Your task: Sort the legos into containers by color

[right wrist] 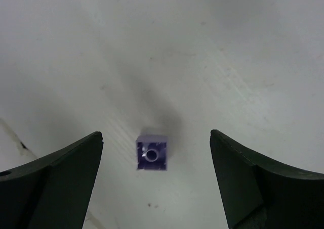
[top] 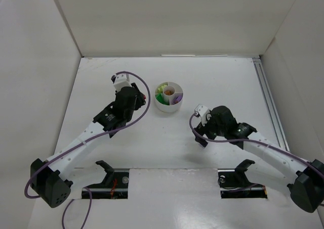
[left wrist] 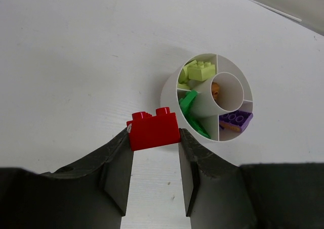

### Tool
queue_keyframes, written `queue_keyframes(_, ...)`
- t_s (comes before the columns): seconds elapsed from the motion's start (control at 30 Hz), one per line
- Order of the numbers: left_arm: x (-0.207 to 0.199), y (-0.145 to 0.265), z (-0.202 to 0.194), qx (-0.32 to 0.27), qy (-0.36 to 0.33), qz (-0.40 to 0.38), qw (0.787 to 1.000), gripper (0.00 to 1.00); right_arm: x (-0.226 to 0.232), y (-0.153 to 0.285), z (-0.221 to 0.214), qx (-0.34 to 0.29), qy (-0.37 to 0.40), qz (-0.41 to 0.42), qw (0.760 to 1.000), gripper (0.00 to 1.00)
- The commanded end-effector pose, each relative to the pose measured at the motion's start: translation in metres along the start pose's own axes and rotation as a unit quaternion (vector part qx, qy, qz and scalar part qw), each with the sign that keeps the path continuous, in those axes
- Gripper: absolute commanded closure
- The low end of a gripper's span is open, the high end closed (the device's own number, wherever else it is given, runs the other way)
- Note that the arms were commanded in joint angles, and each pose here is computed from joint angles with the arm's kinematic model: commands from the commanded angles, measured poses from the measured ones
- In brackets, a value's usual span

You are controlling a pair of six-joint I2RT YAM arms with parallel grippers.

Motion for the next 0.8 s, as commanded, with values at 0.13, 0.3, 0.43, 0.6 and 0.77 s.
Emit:
queue_keyframes(0.13, -0.007, 0.004, 0.009, -0.014, -0.011, -0.033, 0.999, 1.00, 0.022, -0.004, -0.048, 0.113, -0.033, 0.009, 0.993, 0.10)
queue_keyframes(0.3, -0.008, 0.005, 0.008, -0.012, -0.016, -0.038, 0.999, 1.00, 0.016, -0.005, -0.054, 0.125, -0.052, -0.040, 0.990, 0.13)
queue_keyframes(0.43, -0.009, 0.005, 0.007, -0.010, -0.021, -0.042, 0.999, 1.00, 0.007, -0.005, -0.061, 0.130, -0.063, -0.074, 0.987, 0.14)
queue_keyframes(0.6, -0.010, 0.005, 0.007, -0.008, -0.026, -0.046, 0.999, 1.00, 0.006, -0.007, -0.075, 0.146, -0.075, -0.082, 0.983, 0.14)
queue_keyframes(0.77, -0.010, 0.005, 0.007, -0.008, -0.026, -0.046, 0.999, 1.00, 0.005, -0.015, -0.078, 0.155, -0.075, -0.084, 0.981, 0.18)
Point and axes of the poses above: each gripper's point midway between its finger pads, its own y axis back along the fingers, its own x axis along the line the jaws close on, z = x × y, the point moved 3 cm from there along y, back along the fingers, and after that the axes turned 10 degrees about -y, right-handed, at the moved point
